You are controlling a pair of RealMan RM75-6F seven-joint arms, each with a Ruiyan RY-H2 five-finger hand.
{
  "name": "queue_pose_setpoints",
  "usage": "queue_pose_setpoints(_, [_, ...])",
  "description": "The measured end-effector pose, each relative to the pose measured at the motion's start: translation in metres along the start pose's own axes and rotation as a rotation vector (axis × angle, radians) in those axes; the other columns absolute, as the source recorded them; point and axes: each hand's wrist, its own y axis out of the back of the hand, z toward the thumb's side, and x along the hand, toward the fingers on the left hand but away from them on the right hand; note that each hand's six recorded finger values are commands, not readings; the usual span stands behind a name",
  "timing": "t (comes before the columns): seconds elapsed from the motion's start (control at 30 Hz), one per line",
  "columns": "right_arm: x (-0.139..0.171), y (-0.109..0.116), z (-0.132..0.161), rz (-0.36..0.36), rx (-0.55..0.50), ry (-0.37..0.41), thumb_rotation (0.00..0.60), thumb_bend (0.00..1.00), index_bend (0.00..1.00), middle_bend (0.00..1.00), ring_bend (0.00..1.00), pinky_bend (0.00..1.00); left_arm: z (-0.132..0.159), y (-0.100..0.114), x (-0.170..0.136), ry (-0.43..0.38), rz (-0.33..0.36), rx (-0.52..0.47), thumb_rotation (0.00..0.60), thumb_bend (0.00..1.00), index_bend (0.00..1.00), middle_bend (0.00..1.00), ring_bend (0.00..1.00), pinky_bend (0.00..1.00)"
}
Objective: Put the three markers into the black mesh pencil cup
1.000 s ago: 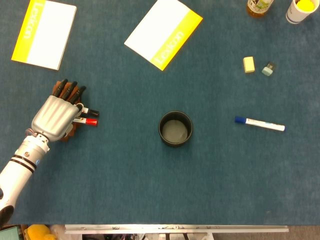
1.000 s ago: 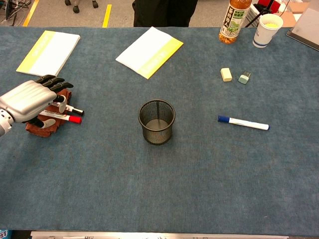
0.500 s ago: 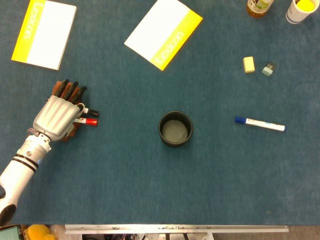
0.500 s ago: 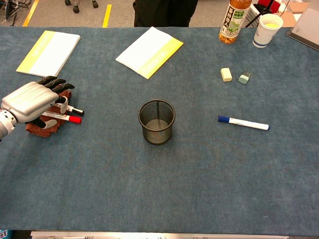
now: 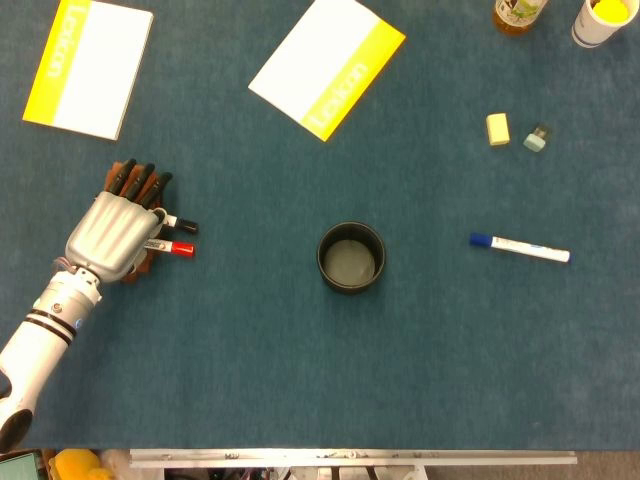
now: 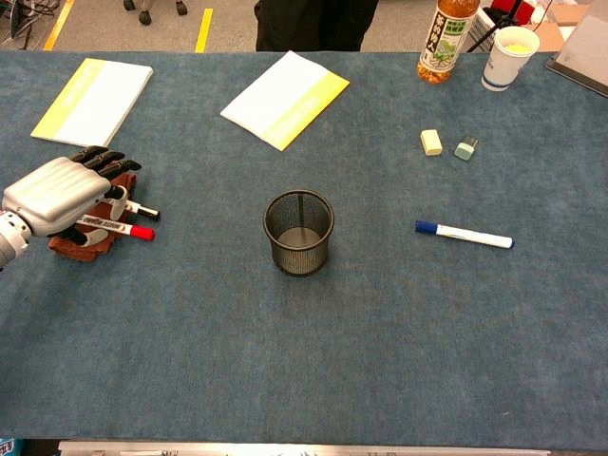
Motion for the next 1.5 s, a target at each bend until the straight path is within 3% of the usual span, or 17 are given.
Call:
queue_pose_setpoints(0.47, [0.000,0.004,0.001,-0.015,-0.002,0.005,0.600,0.34,0.08,0.02,0.00,0.05,0.000,0.000,-0.001,0.002,0.005,-0.006,0.600,0.25,0.59,0.10,0.00,0.00])
queue_pose_setpoints(0.87, [0.000,0.008,0.003,-0.033,-0.012,0.016,0.600,0.34,0.08,0.03,0.00,0.05,0.000,0.012,-0.006,-0.007,0.018,-0.073,0.600,0.25,0.61,0.11,0.00,0.00])
queue_pose_setpoints(1.13, [-0.002,0.006,0.007,-0.032,-0.016,0.029,0.600,0.34,0.08,0.03,0.00,0.05,-0.003,0.039,-0.009,-0.025,0.054,-0.171,0.600,0.25,0.62,0.14,0.00,0.00])
queue_pose_setpoints(1.5, [-0.002,0.003,0.007,-0.024,-0.021,0.034,0.600,0.34,0.08,0.03,0.00,0.05,0.007,0.081,-0.011,-0.089,0.081,-0.385,0.600,0.25,0.62,0.14,0.00,0.00])
